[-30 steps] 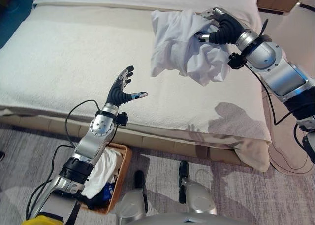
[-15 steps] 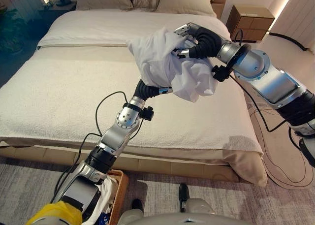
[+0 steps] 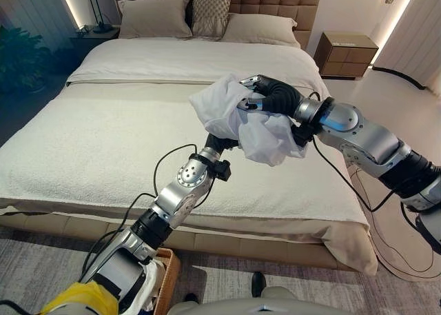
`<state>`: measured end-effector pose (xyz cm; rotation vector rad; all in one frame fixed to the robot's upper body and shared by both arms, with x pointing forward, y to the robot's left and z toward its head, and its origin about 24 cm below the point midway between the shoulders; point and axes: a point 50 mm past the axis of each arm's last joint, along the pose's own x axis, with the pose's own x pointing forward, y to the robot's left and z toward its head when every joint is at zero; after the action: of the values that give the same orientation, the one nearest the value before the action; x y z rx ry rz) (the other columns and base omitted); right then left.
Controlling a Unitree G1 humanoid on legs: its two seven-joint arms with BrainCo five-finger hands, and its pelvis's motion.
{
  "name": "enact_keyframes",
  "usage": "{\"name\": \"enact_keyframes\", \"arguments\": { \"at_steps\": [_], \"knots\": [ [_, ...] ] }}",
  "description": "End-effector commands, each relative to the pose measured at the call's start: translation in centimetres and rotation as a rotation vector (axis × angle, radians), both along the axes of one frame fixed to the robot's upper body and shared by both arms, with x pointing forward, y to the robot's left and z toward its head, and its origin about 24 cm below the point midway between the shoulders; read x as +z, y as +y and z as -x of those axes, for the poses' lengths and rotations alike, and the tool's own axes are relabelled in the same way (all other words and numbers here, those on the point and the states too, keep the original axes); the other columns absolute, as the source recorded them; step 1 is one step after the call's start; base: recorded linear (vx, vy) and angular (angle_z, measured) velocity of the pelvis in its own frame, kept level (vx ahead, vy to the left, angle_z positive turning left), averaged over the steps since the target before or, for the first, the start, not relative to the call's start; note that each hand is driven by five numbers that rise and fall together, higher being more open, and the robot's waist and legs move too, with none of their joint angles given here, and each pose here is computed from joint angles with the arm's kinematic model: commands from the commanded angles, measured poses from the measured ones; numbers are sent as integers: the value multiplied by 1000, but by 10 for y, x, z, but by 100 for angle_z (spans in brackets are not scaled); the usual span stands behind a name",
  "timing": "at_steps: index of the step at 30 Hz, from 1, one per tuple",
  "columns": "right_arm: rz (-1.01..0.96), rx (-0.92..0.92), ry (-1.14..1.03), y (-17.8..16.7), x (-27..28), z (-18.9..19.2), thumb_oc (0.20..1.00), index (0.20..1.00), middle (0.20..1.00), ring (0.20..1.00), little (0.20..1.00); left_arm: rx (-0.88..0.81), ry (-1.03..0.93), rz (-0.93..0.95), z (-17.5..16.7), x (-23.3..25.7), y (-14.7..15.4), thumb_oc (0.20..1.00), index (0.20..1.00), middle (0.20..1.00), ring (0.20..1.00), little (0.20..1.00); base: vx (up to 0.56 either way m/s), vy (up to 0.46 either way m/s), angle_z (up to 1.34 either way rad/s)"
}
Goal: Pick up clothes into the bucket
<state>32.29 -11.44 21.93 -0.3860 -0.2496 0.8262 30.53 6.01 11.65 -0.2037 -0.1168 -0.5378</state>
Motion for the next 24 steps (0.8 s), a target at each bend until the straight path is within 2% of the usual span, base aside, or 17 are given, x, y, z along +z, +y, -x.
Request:
{"name": "enact_keyframes", "arguments": {
  "at_steps": [1,2,4,5,14,16,17,19,20,21,23,24],
  "knots": [
    [-152,135,-43,20,17,14,222,222,222,222,222,-132,-33,105,4,19,-19,200,200,200,200,200,0,0,0],
    [-161,129,-40,19,16,14,382,382,382,382,382,-137,-20,113,5,16,-19,200,200,200,200,200,0,0,0],
    [-171,106,-46,14,15,13,624,624,624,624,624,-143,5,121,8,10,-17,200,200,200,200,200,0,0,0],
    [-178,97,-51,12,16,14,1000,1000,1000,1000,1000,-138,9,128,8,9,-14,200,200,200,200,200,0,0,0],
    [-250,-11,-82,-9,11,13,1000,1000,1000,1000,1000,-100,68,151,12,-7,-3,200,200,200,200,200,0,0,0],
    [-330,-126,-141,-26,11,13,1000,1000,1000,1000,1000,-58,88,151,13,-15,7,200,200,200,200,200,9,17,1],
    [-437,-213,-129,-36,0,13,1000,1000,1000,1000,1000,-30,110,172,15,-20,9,200,200,200,200,200,0,0,0],
    [-438,-214,-128,-36,-1,13,1000,1000,1000,1000,1000,-31,112,170,15,-20,9,200,200,200,200,200,0,0,0],
    [-528,-328,-86,-45,-26,17,1000,1000,1000,1000,1000,26,140,177,18,-30,17,200,200,200,200,200,0,0,0],
    [-528,-330,-85,-45,-27,18,1000,1000,1000,1000,1000,26,141,176,19,-31,17,200,200,200,200,200,0,0,0],
    [-489,-506,-187,-63,-38,27,1000,1000,1000,1000,1000,86,156,168,21,-39,26,200,200,200,200,200,23,22,4],
    [-488,-507,-187,-62,-39,27,1000,1000,1000,1000,1000,86,157,167,21,-39,26,200,200,200,200,200,16,15,7]
  ]
}}
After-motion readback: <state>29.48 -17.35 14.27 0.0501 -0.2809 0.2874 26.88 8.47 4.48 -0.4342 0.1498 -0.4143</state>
